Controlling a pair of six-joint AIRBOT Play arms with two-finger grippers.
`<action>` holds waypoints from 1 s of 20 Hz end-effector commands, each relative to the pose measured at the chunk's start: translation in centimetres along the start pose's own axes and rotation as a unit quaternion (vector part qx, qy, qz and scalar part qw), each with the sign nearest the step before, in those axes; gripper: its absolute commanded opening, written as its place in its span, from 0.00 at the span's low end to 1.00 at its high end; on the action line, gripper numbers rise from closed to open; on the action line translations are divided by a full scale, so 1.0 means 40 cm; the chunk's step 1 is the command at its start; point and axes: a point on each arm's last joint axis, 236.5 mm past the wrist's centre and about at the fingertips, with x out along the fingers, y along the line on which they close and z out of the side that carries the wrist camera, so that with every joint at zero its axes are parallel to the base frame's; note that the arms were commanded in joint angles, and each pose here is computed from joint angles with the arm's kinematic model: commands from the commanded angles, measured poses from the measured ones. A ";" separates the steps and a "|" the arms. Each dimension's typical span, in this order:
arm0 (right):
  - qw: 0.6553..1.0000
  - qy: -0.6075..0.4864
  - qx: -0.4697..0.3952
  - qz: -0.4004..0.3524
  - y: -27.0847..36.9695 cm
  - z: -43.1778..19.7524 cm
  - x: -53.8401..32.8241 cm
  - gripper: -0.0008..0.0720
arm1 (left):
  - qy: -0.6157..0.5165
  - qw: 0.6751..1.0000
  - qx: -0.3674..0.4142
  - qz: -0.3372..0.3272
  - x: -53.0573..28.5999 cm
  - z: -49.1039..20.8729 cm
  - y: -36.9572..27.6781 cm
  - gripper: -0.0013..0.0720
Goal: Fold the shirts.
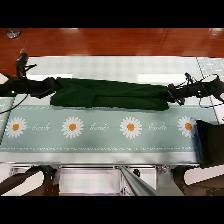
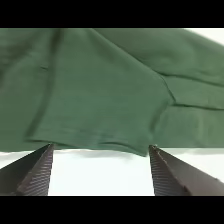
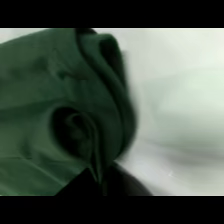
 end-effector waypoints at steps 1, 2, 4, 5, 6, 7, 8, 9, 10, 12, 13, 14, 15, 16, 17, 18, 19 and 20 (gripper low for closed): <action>0.998 -0.004 -0.042 0.042 0.094 -0.014 -0.045 0.05 | 0.016 0.999 0.037 -0.017 0.035 -0.049 -0.076 0.06; 0.998 -0.011 -0.056 0.037 0.105 -0.019 -0.075 0.05 | 0.020 0.998 0.051 -0.022 0.043 -0.059 -0.097 0.06; 0.996 -0.019 -0.092 0.007 0.113 -0.045 -0.140 0.04 | 0.031 0.996 0.075 -0.032 0.059 -0.085 -0.145 0.06; 0.994 -0.020 -0.107 -0.009 0.116 -0.063 -0.172 0.04 | 0.033 0.995 0.090 -0.039 0.070 -0.098 -0.176 0.06; 0.992 -0.027 -0.121 -0.021 0.123 -0.085 -0.207 0.04 | 0.031 0.992 0.109 -0.047 0.083 -0.111 -0.216 0.06; 0.990 -0.040 -0.132 -0.030 0.131 -0.103 -0.239 0.04 | 0.024 0.990 0.130 -0.056 0.099 -0.123 -0.263 0.06; 0.988 -0.053 -0.141 -0.041 0.135 -0.130 -0.272 0.04 | 0.017 0.986 0.149 -0.066 0.117 -0.134 -0.310 0.06; 0.985 -0.065 -0.148 -0.054 0.133 -0.162 -0.302 0.04 | 0.010 0.982 0.170 -0.077 0.137 -0.149 -0.360 0.06; 0.984 -0.078 -0.150 -0.060 0.134 -0.196 -0.327 0.04 | 0.006 0.977 0.192 -0.090 0.160 -0.168 -0.417 0.06; 0.980 -0.106 -0.157 -0.058 0.147 -0.274 -0.367 0.04 | 0.022 0.967 0.229 -0.113 0.217 -0.222 -0.521 0.06; 0.979 -0.120 -0.157 -0.054 0.152 -0.317 -0.384 0.04 | 0.037 0.963 0.240 -0.121 0.256 -0.251 -0.565 0.06; 0.978 -0.130 -0.155 -0.051 0.153 -0.354 -0.395 0.04 | 0.051 0.962 0.238 -0.124 0.300 -0.274 -0.594 0.06; 0.977 -0.138 -0.156 -0.049 0.154 -0.392 -0.404 0.04 | 0.069 0.962 0.233 -0.125 0.349 -0.302 -0.623 0.06; 0.976 -0.143 -0.158 -0.047 0.153 -0.424 -0.410 0.04 | 0.088 0.960 0.234 -0.128 0.392 -0.333 -0.653 0.06; 0.975 -0.145 -0.162 -0.046 0.152 -0.452 -0.415 0.05 | 0.112 0.955 0.242 -0.132 0.435 -0.376 -0.685 0.06; 0.975 -0.147 -0.161 -0.044 0.154 -0.471 -0.421 0.05 | 0.139 0.949 0.249 -0.135 0.468 -0.425 -0.713 0.06; 0.974 -0.154 -0.163 -0.041 0.161 -0.482 -0.430 0.05 | 0.175 0.942 0.253 -0.136 0.496 -0.488 -0.737 0.06; 0.973 -0.162 -0.163 -0.035 0.171 -0.486 -0.437 0.05 | 0.206 0.933 0.261 -0.136 0.515 -0.549 -0.756 0.06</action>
